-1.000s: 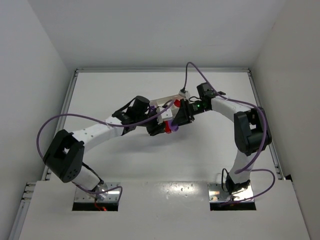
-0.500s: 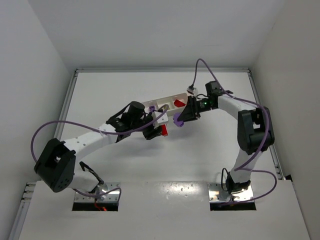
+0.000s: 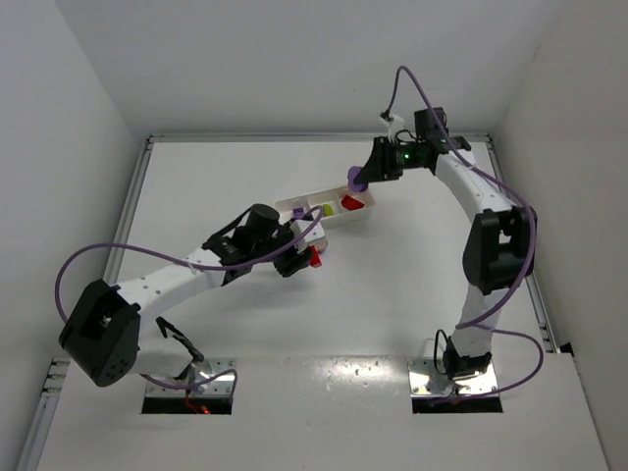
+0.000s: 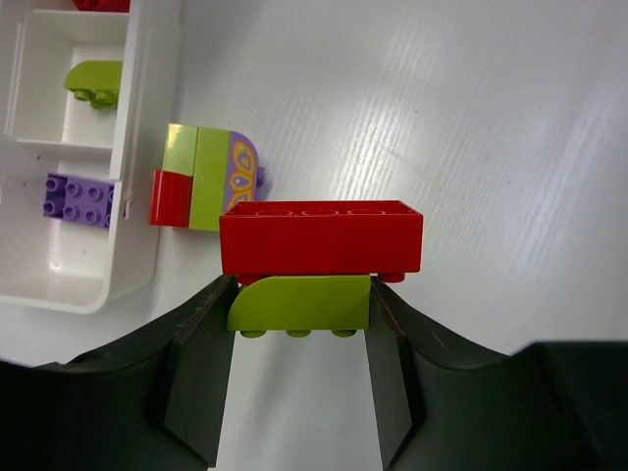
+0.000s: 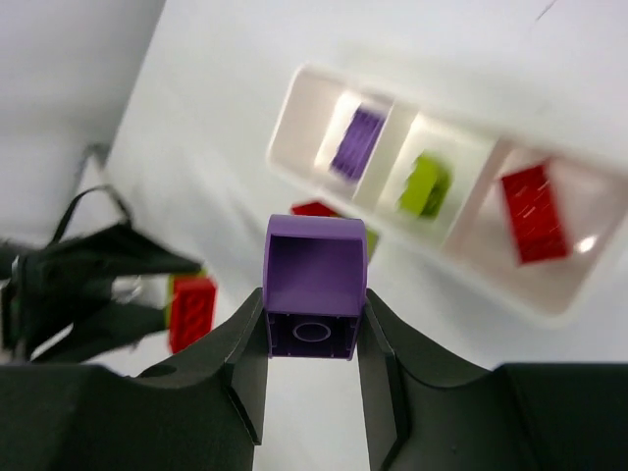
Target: Sort the legos into containers by color
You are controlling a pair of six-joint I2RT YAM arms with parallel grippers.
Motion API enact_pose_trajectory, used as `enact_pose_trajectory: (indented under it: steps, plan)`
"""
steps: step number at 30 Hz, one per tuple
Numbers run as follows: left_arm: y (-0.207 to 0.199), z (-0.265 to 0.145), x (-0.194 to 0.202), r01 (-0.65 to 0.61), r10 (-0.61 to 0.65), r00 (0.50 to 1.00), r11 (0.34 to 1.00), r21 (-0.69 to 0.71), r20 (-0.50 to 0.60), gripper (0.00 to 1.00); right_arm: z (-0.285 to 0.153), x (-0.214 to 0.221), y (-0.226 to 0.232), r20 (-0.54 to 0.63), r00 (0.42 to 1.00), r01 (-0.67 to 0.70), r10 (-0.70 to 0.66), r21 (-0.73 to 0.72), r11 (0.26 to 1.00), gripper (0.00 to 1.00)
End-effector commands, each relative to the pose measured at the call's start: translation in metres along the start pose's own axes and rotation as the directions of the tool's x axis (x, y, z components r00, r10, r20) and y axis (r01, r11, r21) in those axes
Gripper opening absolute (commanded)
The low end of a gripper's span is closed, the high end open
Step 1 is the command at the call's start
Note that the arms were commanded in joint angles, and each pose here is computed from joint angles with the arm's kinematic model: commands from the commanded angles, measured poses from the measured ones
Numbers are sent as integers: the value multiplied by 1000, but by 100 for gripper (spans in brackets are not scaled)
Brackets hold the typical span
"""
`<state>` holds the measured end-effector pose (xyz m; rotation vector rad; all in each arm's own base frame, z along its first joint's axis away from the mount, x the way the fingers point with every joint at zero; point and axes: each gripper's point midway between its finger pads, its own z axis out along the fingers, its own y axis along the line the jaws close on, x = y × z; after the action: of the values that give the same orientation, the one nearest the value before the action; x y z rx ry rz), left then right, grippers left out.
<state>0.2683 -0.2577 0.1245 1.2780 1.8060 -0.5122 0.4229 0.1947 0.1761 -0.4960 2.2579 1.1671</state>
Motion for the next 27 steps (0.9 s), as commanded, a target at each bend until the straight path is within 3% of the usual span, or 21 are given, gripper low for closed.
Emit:
enact_pose_trajectory:
  steps: [1, 5, 13, 27]
  plan:
    - [11, -9, -15, 11, -8, 999, 997, -76, 42, 24, 16, -31, -21, 27, 995, 92, -97, 138, 986, 0]
    - [30, -19, -4, 111, -105, 993, 983, -149, 44, 24, 44, -44, 0, 13, 989, 148, -149, 69, 987, 0]
    - [72, -55, 11, 287, -266, 958, 907, -309, 109, 24, 97, -13, 26, -80, 984, 160, -162, -28, 987, 0]
    - [77, -73, 27, 313, -296, 950, 881, -356, 103, 24, 156, 9, 22, -150, 974, 165, -171, -51, 985, 2]
